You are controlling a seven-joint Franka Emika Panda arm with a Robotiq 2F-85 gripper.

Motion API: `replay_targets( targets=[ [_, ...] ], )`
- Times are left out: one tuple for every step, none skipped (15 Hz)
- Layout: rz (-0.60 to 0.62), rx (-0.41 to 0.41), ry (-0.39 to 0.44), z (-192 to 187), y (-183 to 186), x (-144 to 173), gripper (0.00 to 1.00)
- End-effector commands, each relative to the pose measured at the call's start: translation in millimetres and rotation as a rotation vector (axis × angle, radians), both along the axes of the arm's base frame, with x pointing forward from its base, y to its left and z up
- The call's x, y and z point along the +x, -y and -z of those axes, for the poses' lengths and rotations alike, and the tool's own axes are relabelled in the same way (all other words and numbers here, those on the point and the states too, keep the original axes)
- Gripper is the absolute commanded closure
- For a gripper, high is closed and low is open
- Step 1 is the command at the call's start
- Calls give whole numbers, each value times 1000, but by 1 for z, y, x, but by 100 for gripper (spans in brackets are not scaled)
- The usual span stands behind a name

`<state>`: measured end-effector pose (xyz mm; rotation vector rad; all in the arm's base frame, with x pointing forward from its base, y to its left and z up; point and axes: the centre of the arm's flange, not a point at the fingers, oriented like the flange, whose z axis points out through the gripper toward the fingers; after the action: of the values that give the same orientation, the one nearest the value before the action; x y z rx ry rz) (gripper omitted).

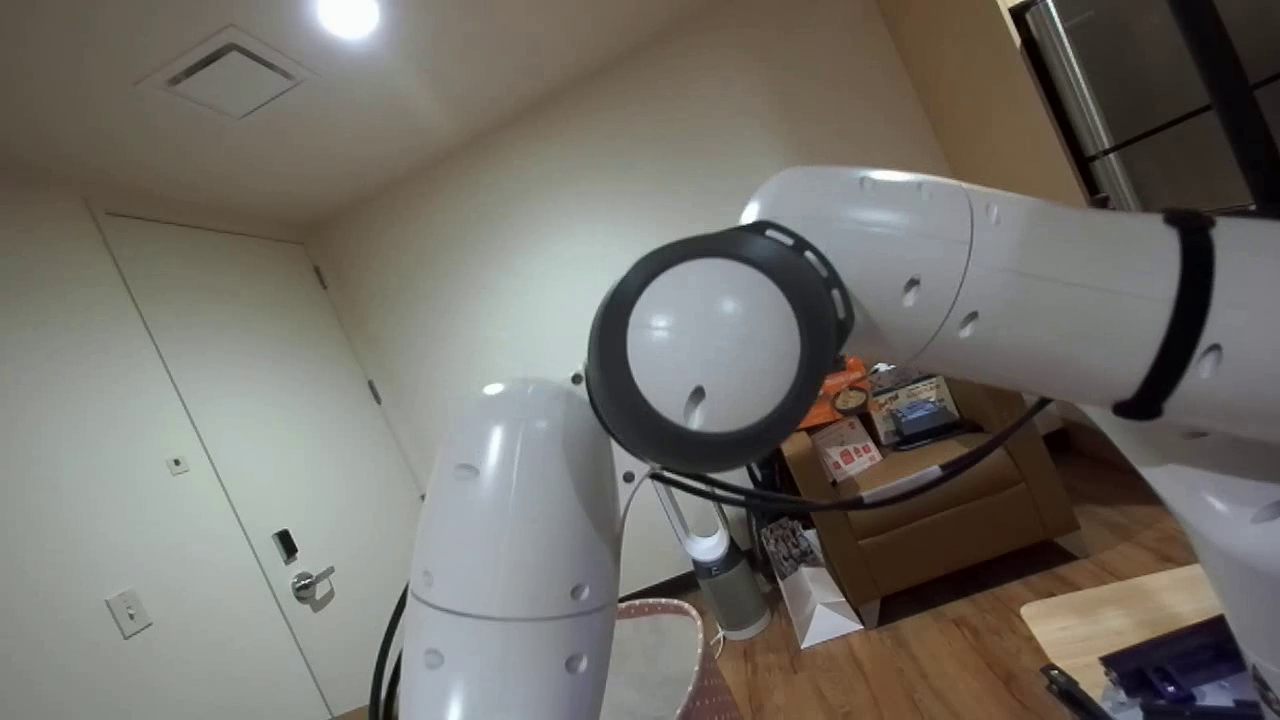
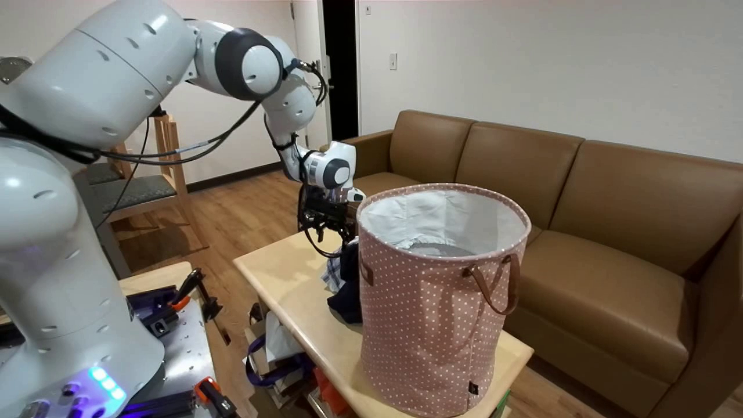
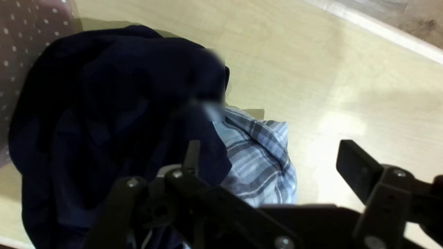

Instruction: Put the clothes in the bag

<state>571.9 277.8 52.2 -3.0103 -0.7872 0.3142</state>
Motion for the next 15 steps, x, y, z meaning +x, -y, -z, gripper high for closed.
replay_targets(
  targets=[
    [12,5,11,0,1,0,0],
    [52,1,27,5,-3,1,0],
    [61,-11,23,13,-10,6,0],
    [65,-37,7,26,-20,12,0],
    [70,-56,-2,35,-25,16,0],
    [78,-93,-5,47,-35,19,0],
    [95,-122,10,53,-41,18,0],
    [121,-162,44,55,-48,16,0],
    [139,-189,69,58,-53,14,0],
    [149,-230,97,49,-57,9,0],
    [144,-255,84,43,-61,5,0],
    [125,-186,75,51,-50,-1,0],
    [120,-195,79,50,-56,-3,0],
    [116,-192,78,50,-60,-5,0],
    [118,-192,77,50,-59,-4,0]
  ],
)
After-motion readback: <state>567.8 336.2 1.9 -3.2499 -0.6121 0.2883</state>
